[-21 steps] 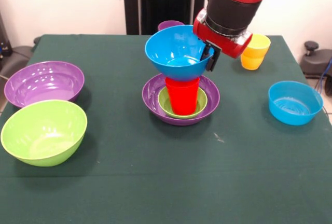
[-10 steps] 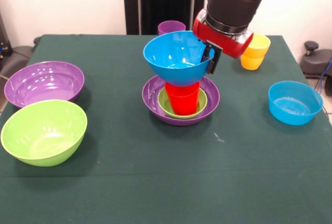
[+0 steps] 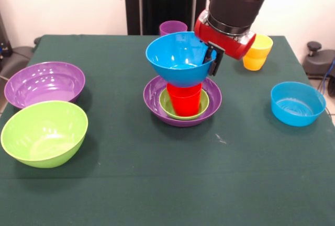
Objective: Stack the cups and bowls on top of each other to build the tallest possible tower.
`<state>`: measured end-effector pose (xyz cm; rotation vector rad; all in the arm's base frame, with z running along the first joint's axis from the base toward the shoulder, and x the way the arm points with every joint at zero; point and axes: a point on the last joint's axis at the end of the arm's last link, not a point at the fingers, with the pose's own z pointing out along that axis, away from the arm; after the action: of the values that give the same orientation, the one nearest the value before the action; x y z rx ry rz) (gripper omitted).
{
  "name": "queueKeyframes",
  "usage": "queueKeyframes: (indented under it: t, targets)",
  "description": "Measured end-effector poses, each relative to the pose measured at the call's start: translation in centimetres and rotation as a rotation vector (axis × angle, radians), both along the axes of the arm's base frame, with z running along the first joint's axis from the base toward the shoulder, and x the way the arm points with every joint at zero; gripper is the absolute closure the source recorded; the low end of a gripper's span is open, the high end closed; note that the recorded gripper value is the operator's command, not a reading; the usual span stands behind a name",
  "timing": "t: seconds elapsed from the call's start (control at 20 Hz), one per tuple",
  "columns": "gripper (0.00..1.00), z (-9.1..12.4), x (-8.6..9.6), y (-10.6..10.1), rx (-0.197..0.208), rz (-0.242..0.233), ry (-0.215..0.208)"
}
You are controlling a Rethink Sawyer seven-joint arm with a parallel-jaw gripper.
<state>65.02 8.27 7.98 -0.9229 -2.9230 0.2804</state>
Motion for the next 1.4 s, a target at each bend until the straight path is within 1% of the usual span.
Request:
queueKeyframes:
  t: [0.7,0.75,1.4]
  targets:
    - [1.0,0.0,0.01,-0.09,0.0,-0.002,0.0]
    - [0.0,-0.01,0.03,-0.09,0.0,-0.002,-0.001]
    - [0.0,-0.01,0.02,-0.09,0.0,-0.001,0.0]
